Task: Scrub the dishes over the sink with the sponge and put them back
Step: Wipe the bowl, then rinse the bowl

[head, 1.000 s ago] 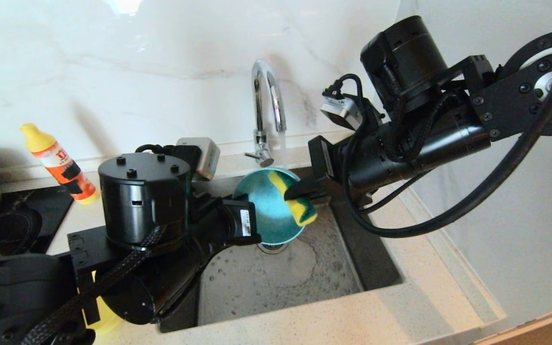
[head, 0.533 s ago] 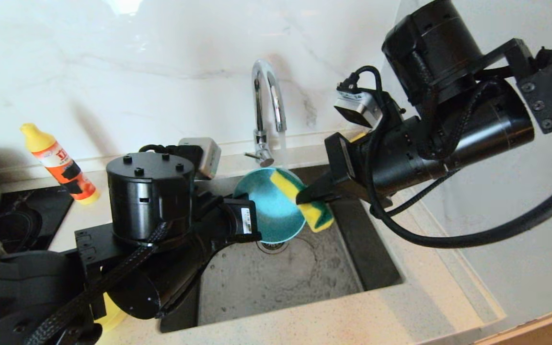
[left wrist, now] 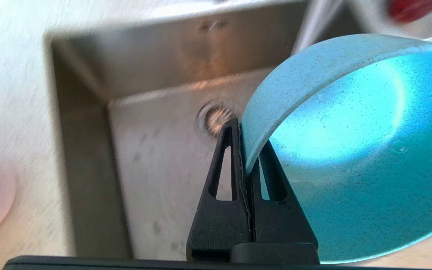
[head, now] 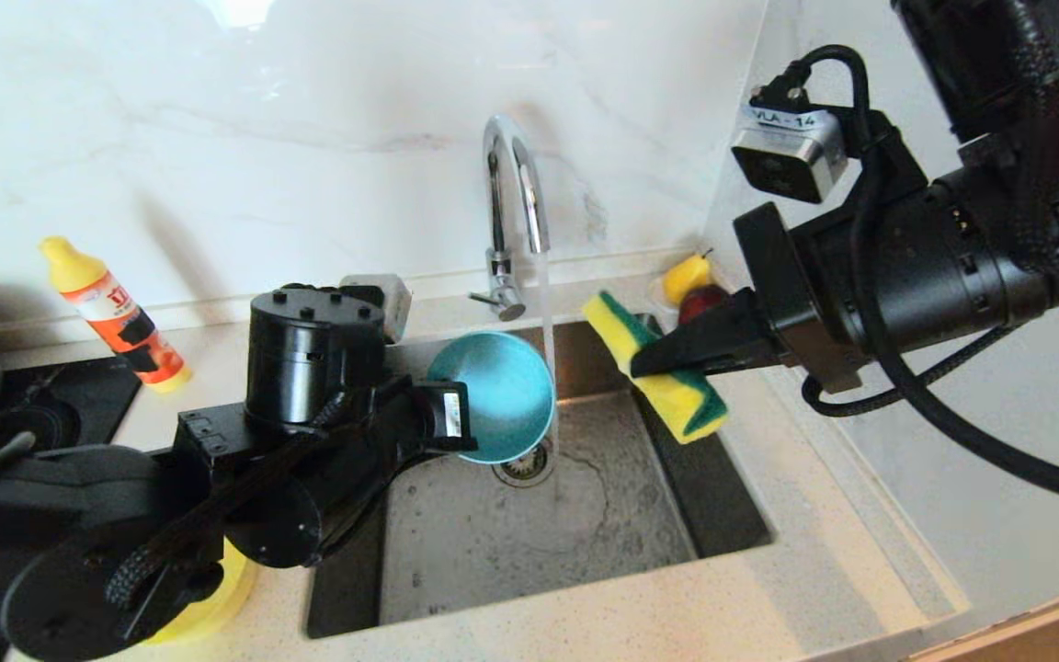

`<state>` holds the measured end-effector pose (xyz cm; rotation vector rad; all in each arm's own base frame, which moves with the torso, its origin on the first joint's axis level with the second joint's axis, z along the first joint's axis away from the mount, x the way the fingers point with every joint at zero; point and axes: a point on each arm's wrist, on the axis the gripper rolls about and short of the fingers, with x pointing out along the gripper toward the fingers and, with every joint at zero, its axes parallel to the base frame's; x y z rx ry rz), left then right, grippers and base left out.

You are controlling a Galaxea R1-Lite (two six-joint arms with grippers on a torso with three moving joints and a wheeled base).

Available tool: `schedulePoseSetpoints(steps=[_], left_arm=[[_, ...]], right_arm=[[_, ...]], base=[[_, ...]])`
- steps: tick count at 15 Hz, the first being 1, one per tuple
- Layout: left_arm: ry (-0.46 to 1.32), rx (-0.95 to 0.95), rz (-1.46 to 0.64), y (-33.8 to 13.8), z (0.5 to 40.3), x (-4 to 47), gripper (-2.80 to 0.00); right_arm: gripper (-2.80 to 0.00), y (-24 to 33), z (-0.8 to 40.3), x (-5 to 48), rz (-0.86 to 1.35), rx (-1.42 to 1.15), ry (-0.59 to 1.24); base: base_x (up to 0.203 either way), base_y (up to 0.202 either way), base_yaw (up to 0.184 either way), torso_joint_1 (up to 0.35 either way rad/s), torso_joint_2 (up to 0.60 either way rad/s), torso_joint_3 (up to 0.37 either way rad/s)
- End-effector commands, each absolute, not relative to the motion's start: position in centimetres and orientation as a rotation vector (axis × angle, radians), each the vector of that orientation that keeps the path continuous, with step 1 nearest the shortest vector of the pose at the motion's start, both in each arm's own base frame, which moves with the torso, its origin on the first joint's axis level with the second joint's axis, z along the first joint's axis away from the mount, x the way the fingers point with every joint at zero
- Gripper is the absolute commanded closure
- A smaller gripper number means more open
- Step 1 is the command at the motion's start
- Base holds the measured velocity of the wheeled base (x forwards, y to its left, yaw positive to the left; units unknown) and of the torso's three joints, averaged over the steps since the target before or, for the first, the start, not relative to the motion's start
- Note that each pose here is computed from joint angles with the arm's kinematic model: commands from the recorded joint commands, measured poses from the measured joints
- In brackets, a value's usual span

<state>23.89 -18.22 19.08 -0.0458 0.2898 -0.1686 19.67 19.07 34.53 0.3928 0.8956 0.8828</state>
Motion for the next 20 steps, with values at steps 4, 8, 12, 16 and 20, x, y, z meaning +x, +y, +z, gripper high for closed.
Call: schedulePoseSetpoints(steps=[4,8,12,16,20], left_arm=[[0.556,-0.097,-0.184,-17.8,19.9,25.8,0.0],[0.789,-0.147,-0.151,-19.1,18.6,29.2,0.0],[0.882,-0.234,-0.068,-21.1,16.6,32.7,0.0],[0.88,-0.337,-0.015,-22.2,16.1,34.9,0.0],[0.871,-0.385,0.03,-22.0,15.3,36.5,0.0]], right_arm=[[0.0,17.1,34.0,18.2,0.875,0.346,0.897],[0.0,16.8,33.9,18.1,0.855,0.336,0.884],[0.0,16.8,33.4,18.2,0.837,0.331,0.899],[0.0,16.7,32.8,18.5,0.822,0.326,0.916],[0.0,16.9,32.6,18.7,0.819,0.324,0.926]], base=[[0.0,0.0,0.0,0.0,0.0,0.0],[0.0,0.0,0.0,0.0,0.0,0.0],[0.0,0.0,0.0,0.0,0.0,0.0],[0.0,0.0,0.0,0.0,0.0,0.0],[0.0,0.0,0.0,0.0,0.0,0.0]])
